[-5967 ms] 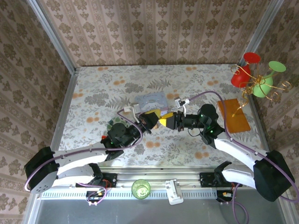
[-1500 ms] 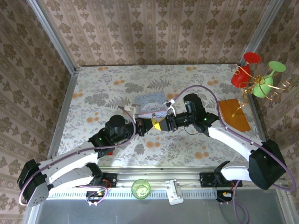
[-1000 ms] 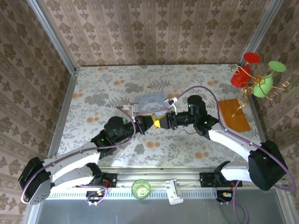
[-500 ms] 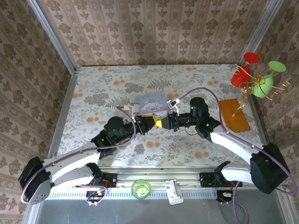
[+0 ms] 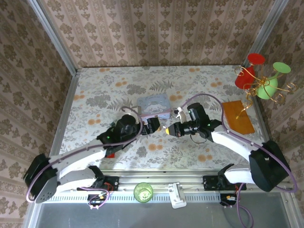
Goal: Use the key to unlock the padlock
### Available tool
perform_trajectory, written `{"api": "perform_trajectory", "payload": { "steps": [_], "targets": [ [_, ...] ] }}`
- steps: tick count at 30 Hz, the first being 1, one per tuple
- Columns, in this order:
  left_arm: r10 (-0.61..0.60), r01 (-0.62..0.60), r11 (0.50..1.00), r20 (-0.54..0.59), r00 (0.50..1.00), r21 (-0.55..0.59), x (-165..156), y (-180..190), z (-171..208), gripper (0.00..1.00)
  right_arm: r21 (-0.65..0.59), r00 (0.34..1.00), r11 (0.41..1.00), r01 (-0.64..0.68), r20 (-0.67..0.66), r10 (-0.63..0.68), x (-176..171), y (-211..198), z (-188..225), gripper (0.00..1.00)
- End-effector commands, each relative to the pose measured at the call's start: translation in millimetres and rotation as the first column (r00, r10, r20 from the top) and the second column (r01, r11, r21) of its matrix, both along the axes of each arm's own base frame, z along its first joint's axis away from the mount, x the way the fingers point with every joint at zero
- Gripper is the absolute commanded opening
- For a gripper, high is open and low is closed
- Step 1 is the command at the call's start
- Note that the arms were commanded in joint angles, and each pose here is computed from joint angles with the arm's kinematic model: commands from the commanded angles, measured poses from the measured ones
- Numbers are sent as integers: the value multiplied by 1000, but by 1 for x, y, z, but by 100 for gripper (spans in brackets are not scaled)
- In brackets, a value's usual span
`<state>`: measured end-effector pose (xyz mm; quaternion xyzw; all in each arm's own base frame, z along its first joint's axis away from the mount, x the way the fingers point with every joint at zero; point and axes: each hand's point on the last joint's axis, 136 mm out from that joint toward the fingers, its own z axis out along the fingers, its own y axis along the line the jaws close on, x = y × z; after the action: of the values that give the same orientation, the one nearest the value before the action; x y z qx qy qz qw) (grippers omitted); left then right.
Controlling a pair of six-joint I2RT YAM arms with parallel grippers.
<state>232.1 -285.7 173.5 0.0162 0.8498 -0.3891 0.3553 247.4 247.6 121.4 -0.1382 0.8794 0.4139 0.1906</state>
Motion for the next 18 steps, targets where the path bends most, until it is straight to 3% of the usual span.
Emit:
{"api": "perform_trajectory", "payload": {
  "steps": [1, 8, 15, 18],
  "targets": [
    [24, -24, 999, -4, 1000, 28, 6, -7, -1, 99, -123, 993, 987, 103, -42, -109, 13, -19, -22, 0],
    [97, -93, 993, -55, 994, 74, 20, -11, -43, 91, -154, 982, 975, 163, -71, -175, 21, -24, -33, 0],
    [80, -76, 996, -87, 993, 49, 36, -29, -71, 86, -161, 979, 973, 168, -87, -184, 23, -24, -44, 0],
    [129, -124, 991, -109, 986, 46, 44, -24, -84, 83, -160, 978, 972, 174, -88, -189, 23, -27, -43, 0]
  ]
}}
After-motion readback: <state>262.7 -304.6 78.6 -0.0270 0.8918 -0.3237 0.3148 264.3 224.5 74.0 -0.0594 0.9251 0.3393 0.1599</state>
